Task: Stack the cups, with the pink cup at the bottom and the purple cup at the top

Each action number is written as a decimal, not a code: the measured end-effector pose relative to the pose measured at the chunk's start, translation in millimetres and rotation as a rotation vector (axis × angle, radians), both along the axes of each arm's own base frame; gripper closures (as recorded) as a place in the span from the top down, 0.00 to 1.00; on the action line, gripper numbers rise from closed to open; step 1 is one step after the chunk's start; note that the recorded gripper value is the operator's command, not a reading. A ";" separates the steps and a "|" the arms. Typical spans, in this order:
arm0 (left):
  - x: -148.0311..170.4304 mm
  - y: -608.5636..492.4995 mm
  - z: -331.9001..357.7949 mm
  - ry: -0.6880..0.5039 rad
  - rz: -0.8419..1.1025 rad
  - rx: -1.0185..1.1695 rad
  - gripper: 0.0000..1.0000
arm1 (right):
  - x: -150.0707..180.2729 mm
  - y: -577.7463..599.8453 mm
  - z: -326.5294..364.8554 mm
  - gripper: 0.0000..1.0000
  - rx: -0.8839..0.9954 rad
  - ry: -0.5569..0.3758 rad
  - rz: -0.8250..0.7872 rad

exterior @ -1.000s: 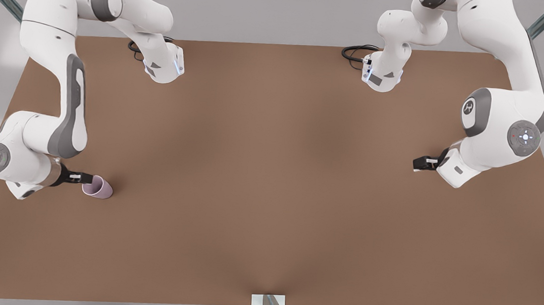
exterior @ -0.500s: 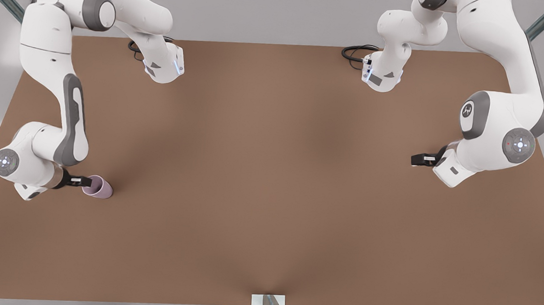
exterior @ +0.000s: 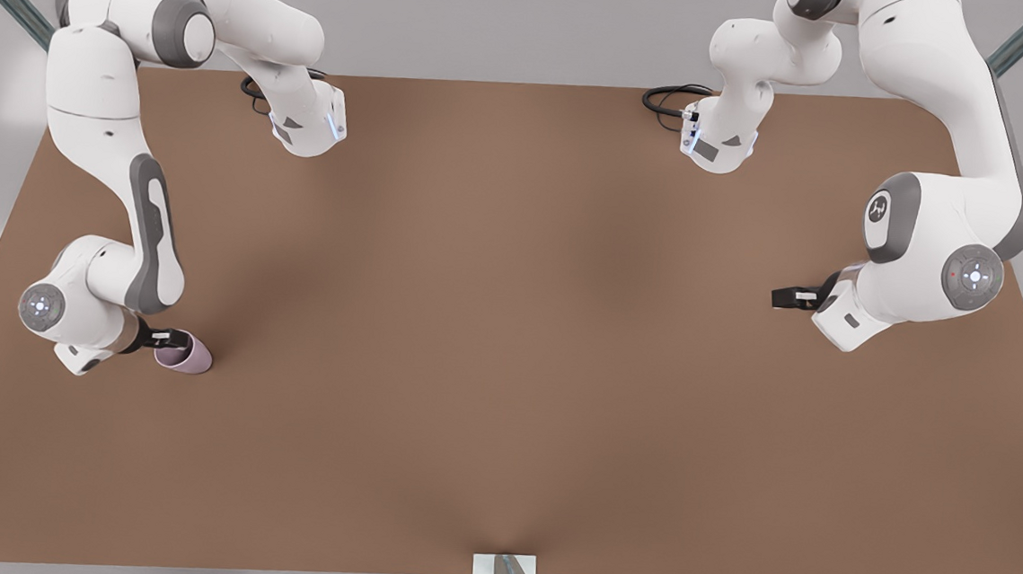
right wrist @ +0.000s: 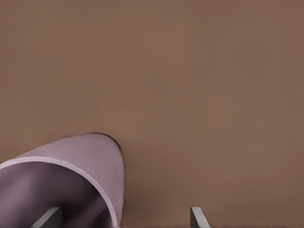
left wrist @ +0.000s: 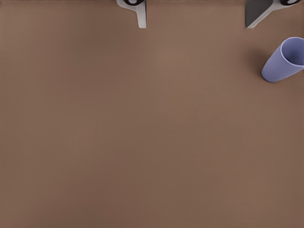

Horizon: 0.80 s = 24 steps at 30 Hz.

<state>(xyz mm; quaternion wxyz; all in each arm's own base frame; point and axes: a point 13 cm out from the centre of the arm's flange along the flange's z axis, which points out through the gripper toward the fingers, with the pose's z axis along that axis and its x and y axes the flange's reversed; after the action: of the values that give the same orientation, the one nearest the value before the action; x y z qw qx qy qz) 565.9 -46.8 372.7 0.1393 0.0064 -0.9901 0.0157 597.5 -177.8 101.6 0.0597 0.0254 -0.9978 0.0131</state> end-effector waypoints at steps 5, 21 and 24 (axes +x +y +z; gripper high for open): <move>-0.5 0.1 -0.1 0.002 0.001 0.001 1.00 | 1.8 0.8 -1.5 0.46 0.003 -0.006 0.015; -0.7 0.0 -4.1 0.011 0.004 0.002 1.00 | 14.1 7.6 28.7 0.21 0.004 -0.041 0.052; 1.7 -0.2 -2.1 0.002 0.004 0.002 1.00 | 26.1 28.5 62.5 0.21 0.012 -0.078 0.078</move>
<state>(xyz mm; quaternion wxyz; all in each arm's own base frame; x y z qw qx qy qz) 567.6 -47.0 370.5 0.1402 0.0085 -0.9900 0.0150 623.5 -149.3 164.1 0.0202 0.0643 -0.9977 0.0106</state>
